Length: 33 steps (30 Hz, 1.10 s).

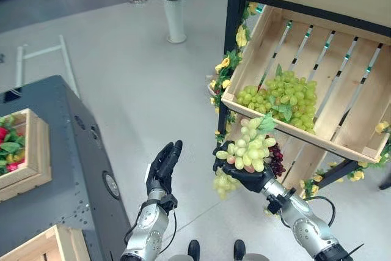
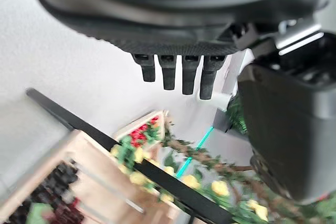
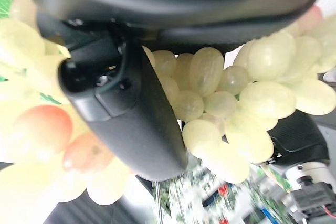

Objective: Pick up the fruits from the basket on one side to the basket on the other side

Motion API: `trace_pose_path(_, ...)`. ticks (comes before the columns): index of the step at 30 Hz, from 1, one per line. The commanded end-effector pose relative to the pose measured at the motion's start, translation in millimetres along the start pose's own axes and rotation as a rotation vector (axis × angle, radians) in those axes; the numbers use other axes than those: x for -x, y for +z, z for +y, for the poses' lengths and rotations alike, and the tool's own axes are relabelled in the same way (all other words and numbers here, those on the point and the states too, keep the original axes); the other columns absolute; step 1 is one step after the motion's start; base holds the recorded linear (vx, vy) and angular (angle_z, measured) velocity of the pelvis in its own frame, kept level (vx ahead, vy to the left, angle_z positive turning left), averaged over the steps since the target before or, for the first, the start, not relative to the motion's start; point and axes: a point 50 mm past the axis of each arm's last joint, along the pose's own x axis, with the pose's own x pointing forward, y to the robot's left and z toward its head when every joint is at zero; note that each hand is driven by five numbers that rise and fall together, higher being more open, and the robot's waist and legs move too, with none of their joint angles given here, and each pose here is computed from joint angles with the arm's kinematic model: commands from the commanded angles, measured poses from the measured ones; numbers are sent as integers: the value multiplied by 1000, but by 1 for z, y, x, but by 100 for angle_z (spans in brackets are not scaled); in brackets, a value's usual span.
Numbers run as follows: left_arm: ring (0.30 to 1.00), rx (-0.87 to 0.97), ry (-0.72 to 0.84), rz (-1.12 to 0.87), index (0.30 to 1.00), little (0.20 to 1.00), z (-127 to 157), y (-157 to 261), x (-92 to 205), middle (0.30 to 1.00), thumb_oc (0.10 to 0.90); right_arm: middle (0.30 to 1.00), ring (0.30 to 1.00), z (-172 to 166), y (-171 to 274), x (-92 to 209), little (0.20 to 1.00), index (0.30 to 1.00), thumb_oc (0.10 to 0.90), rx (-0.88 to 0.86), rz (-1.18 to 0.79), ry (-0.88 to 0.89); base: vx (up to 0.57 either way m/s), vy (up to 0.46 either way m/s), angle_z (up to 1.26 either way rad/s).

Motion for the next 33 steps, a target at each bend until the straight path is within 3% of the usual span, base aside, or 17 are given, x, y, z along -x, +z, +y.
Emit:
trace_pose_path(1, 900, -10, 18, -254, 900, 900, 11, 55, -18, 900, 800, 300, 300, 45, 55, -31, 300, 300, 400, 104, -271, 325, -62, -67, -58)
trace_pose_path(9, 900, 68, 110, -214, 900, 900, 17, 40, -17, 900, 800, 300, 300, 54, 83, -39, 300, 300, 400, 141, -328, 398, -15, -111, -19)
trace_pose_path(19, 900, -1, 44, -161, 900, 900, 17, 25, -14, 900, 800, 300, 300, 76, 140, -26, 300, 300, 400, 250, -446, 436, 27, -31, -6)
trace_pose_path(21, 900, -5, 26, -155, 900, 900, 16, 24, -16, 900, 800, 300, 300, 80, 157, -22, 300, 300, 400, 378, -527, 402, 0, 0, 0)
trace_pose_path(33, 900, -62, -8, -160, 900, 900, 11, 25, -17, 900, 800, 300, 300, 46, 199, -11, 300, 300, 400, 415, -644, 76, 25, 19, -5)
